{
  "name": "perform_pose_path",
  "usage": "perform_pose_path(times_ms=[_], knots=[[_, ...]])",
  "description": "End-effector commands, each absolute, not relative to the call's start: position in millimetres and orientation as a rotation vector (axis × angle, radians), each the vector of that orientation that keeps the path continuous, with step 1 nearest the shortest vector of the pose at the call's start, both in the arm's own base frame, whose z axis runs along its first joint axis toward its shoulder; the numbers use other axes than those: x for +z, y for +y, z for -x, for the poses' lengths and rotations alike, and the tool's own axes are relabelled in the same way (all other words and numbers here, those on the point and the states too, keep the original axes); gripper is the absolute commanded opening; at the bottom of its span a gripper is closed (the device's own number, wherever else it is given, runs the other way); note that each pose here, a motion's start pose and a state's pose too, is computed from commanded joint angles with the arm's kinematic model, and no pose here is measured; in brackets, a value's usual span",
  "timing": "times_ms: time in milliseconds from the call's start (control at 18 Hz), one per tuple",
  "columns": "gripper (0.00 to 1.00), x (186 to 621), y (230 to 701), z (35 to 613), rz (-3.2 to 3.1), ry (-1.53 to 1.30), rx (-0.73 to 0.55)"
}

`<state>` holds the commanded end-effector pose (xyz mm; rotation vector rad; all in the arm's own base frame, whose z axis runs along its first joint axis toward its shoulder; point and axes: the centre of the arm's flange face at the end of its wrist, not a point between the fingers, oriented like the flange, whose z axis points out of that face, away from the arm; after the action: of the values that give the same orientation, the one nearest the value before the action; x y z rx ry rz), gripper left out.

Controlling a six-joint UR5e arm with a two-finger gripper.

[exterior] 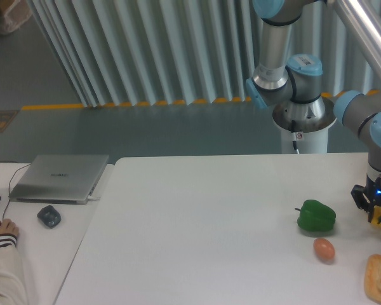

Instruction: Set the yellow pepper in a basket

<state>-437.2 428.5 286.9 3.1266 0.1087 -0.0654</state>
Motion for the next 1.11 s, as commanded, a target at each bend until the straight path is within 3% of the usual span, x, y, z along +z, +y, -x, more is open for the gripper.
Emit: perform_pose_path(times_ms=[222, 389, 889, 1111], knots=[[0.30, 287, 429, 437, -3.130, 0.111, -0.070], [0.00, 288, 430, 437, -3.133, 0.104, -0.076], [0.00, 291, 433, 436, -3.137, 0.093, -0.089], [0.00, 316, 439, 443, -3.162, 0.080, -0.140]])
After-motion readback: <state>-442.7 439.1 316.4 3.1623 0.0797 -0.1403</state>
